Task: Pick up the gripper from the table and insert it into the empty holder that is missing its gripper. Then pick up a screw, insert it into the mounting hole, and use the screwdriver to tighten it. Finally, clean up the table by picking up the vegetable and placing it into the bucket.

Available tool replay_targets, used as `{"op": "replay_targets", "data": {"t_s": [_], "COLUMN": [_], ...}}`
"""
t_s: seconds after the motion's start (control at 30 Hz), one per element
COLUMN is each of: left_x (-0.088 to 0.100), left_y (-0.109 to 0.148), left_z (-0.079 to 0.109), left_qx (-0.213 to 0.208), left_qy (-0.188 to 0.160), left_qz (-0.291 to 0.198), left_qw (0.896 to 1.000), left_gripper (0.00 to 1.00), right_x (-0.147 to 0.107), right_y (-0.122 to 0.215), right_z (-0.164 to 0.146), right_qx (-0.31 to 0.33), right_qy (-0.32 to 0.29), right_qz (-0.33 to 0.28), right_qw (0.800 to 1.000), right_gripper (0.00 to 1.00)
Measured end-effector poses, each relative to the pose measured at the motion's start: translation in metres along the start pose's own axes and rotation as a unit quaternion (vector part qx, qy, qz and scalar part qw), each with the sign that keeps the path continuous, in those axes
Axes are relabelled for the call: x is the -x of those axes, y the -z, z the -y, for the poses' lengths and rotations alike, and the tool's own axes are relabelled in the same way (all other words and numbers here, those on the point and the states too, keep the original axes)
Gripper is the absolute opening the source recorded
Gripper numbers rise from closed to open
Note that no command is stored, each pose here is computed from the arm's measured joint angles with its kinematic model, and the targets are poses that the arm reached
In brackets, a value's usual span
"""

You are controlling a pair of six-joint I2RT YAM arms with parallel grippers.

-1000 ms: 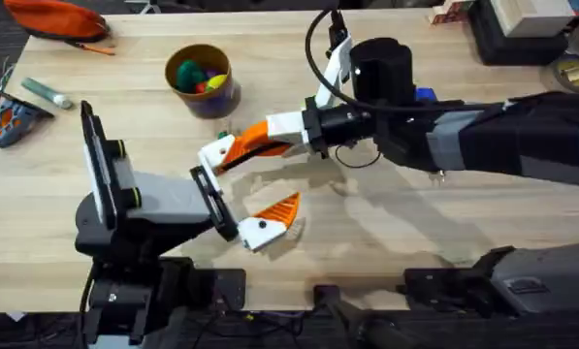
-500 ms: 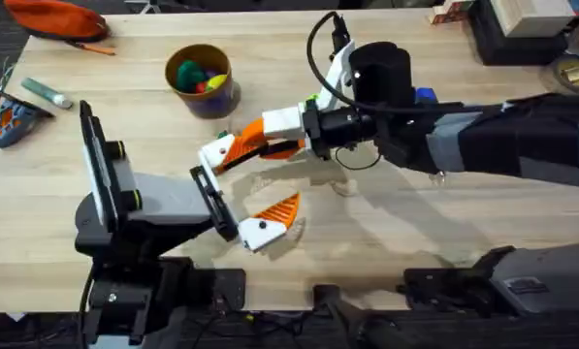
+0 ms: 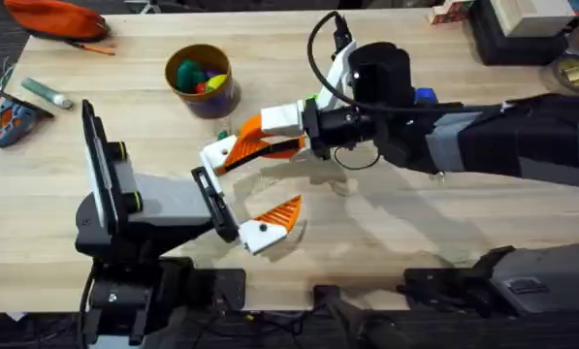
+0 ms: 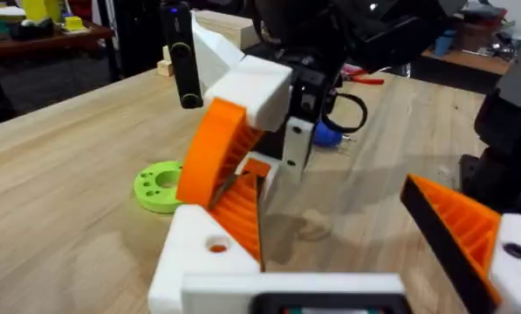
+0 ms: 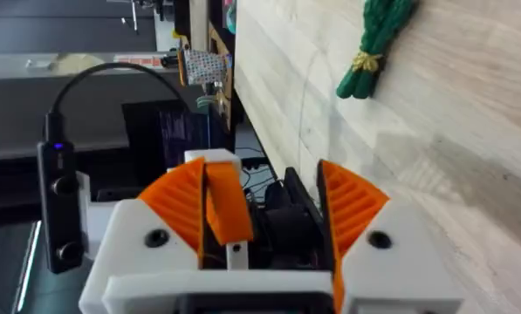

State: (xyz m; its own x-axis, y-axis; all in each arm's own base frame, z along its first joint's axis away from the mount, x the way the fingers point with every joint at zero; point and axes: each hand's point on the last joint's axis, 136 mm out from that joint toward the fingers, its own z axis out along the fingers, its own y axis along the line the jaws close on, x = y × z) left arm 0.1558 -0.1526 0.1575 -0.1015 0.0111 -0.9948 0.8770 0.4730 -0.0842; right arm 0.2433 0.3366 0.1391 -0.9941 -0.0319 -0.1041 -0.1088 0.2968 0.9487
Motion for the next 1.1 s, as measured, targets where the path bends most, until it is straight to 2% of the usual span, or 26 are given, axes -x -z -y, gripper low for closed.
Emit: {"op": "replay_targets", "data": {"t_s": [0.17, 0.3, 0.37, 0.43, 0.7, 0.9, 1.1], "left_x": [0.0, 0.001, 0.001, 0.0, 0.0, 0.0, 0.0], "left_y": [0.0, 0.0, 0.0, 0.0, 0.0, 0.0, 0.0], "left_z": [0.005, 0.009, 0.009, 0.01, 0.01, 0.01, 0.01], "left_qx": [-0.013, -0.023, -0.025, -0.025, -0.027, -0.027, -0.027], "left_qy": [-0.006, -0.018, -0.019, -0.019, -0.02, -0.021, -0.022], "left_qz": [0.0, 0.002, 0.001, 0.001, 0.001, 0.001, 0.001], "left_qw": [1.0, 1.0, 1.0, 0.999, 0.999, 0.999, 0.999], "left_gripper": [0.986, 0.985, 0.985, 0.986, 0.985, 0.985, 0.985], "right_x": [0.003, 0.003, 0.004, 0.005, 0.007, 0.018, 0.016], "right_y": [0.0, 0.0, 0.0, 0.0, 0.006, 0.026, 0.06], "right_z": [0.003, 0.012, 0.013, 0.013, 0.009, -0.009, -0.004], "right_qx": [-0.007, -0.022, -0.024, -0.024, -0.026, -0.028, -0.089], "right_qy": [-0.004, -0.015, -0.014, -0.013, 0.002, 0.056, 0.096], "right_qz": [0.009, 0.018, 0.02, 0.021, 0.031, 0.066, 0.092], "right_qw": [1.0, 0.999, 0.999, 0.999, 0.999, 0.996, 0.987], "right_gripper": [0.648, 0.784, 0.906, 0.957, 0.971, 0.974, 0.977]}}
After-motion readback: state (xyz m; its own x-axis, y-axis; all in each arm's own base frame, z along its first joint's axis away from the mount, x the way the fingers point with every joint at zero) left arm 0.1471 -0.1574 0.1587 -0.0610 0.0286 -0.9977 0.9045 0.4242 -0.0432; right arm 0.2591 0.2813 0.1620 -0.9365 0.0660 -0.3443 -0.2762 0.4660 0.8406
